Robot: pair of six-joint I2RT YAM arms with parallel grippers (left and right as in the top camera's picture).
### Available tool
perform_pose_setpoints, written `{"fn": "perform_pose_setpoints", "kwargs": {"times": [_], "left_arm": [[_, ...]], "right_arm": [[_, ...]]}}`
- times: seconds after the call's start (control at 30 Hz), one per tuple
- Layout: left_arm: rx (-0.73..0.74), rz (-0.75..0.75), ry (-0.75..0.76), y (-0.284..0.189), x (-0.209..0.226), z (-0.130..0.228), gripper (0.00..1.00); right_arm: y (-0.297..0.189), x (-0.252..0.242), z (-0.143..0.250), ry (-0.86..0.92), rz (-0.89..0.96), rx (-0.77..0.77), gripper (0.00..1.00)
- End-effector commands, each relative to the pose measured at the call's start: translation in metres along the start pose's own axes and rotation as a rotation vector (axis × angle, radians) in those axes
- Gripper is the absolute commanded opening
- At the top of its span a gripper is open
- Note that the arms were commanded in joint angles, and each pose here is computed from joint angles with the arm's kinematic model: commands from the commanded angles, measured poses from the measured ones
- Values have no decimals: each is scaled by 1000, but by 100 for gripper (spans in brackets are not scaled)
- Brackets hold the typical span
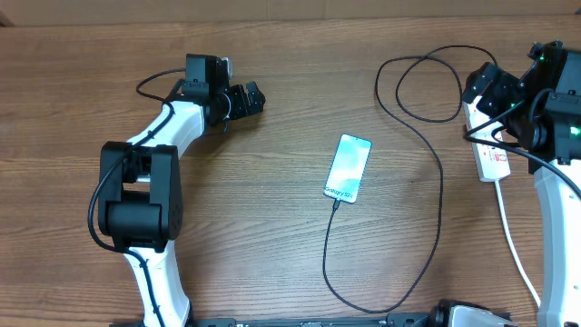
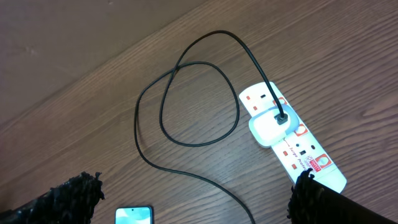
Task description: Plug charger to phone and switch on socket
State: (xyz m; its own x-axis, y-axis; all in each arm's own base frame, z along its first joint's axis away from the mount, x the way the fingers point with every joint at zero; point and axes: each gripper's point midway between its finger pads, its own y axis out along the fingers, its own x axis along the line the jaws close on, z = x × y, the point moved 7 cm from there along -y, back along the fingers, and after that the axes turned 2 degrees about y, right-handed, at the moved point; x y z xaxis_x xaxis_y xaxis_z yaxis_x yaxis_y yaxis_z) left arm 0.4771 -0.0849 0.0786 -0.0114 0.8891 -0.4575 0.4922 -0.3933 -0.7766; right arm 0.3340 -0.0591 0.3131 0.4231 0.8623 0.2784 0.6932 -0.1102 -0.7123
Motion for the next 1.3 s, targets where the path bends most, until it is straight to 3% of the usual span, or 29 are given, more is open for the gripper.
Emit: {"fn": "perform_pose_setpoints", "kwargs": {"times": [0.0, 1.27], "left_arm": [[39, -88, -22, 9, 20, 15, 99], [39, -88, -22, 9, 20, 15, 99]], "right_arm": [[-12, 3, -2, -9, -12, -31, 100], [-25, 4, -4, -9, -26, -63, 100]]}}
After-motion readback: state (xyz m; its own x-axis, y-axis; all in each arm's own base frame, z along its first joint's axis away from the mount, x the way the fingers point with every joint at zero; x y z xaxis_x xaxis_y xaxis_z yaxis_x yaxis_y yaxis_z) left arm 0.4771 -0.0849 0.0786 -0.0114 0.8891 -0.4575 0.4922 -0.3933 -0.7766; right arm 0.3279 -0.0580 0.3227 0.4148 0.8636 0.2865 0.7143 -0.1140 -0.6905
